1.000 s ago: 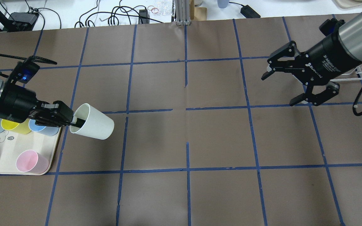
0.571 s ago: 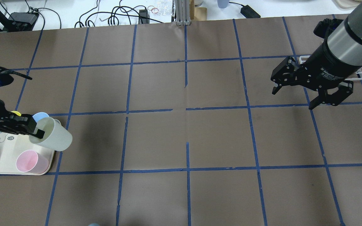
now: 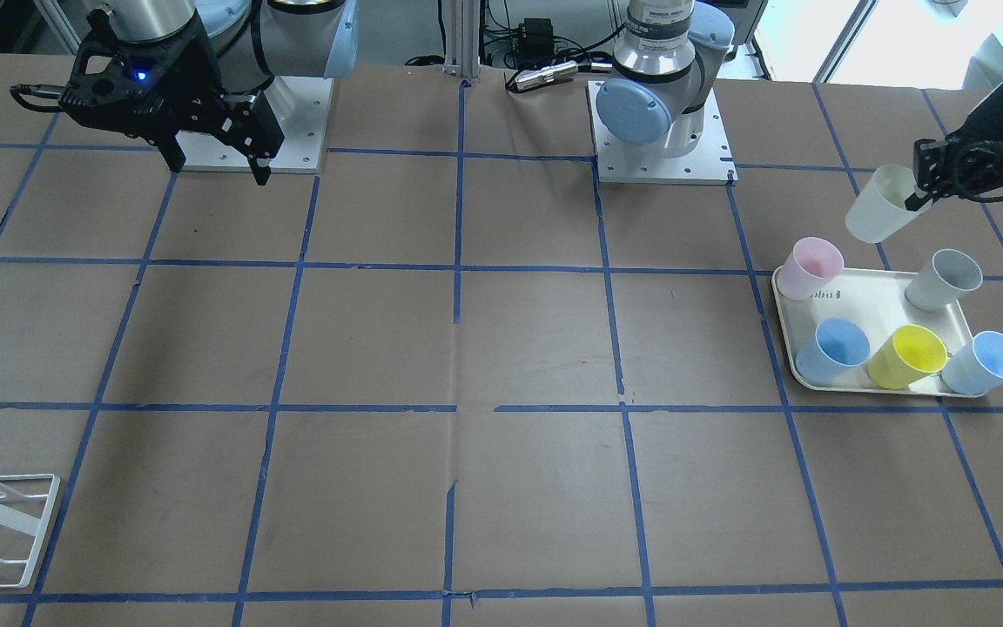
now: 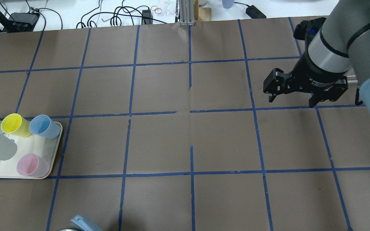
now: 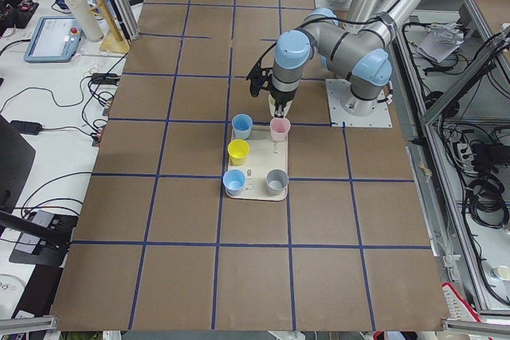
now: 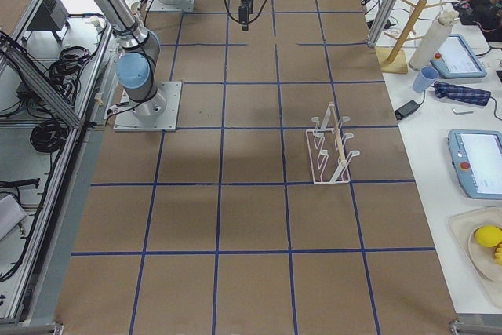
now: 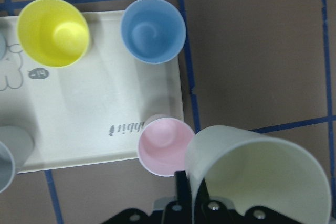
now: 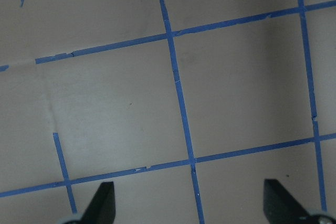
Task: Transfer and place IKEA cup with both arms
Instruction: 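Carry the white cup with the left gripper over the white tray, then lower the white cup onto the tray beside the pink cup and release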
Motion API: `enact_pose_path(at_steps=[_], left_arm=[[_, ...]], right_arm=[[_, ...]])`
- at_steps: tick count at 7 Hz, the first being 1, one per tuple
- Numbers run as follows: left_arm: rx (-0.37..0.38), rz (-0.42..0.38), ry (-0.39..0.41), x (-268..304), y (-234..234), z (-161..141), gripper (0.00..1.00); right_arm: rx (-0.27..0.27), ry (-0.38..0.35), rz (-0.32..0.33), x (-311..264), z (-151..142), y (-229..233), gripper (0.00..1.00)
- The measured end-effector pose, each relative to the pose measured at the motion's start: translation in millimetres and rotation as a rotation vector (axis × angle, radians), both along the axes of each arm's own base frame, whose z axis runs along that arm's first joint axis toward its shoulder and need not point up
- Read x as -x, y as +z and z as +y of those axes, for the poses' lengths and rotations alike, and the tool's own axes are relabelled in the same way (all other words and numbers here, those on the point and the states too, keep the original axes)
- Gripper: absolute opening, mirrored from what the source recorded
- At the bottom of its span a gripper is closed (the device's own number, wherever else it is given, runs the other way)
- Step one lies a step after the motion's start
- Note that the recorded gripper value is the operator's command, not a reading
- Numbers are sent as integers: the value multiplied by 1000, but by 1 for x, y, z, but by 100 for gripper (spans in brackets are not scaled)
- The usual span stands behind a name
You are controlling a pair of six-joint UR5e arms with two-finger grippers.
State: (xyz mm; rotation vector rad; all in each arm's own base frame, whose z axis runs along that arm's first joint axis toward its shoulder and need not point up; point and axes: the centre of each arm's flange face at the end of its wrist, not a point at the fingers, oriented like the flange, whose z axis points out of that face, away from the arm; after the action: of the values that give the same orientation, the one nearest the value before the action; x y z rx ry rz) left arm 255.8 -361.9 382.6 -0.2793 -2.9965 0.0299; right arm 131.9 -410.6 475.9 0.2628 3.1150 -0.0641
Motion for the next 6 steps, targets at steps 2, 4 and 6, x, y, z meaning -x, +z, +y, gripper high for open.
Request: enact_pose_path(at_steps=[2, 4, 6], left_arm=[[3, 17, -67, -42, -32, 5, 0], [11, 26, -98, -80, -69, 6, 0], [7, 49, -103, -98, -102, 0, 0]], right_arm=[[11, 30, -2, -1, 3, 4, 100], [14, 34, 5, 0, 4, 6, 100], [9, 21, 4, 3, 4, 7, 100]])
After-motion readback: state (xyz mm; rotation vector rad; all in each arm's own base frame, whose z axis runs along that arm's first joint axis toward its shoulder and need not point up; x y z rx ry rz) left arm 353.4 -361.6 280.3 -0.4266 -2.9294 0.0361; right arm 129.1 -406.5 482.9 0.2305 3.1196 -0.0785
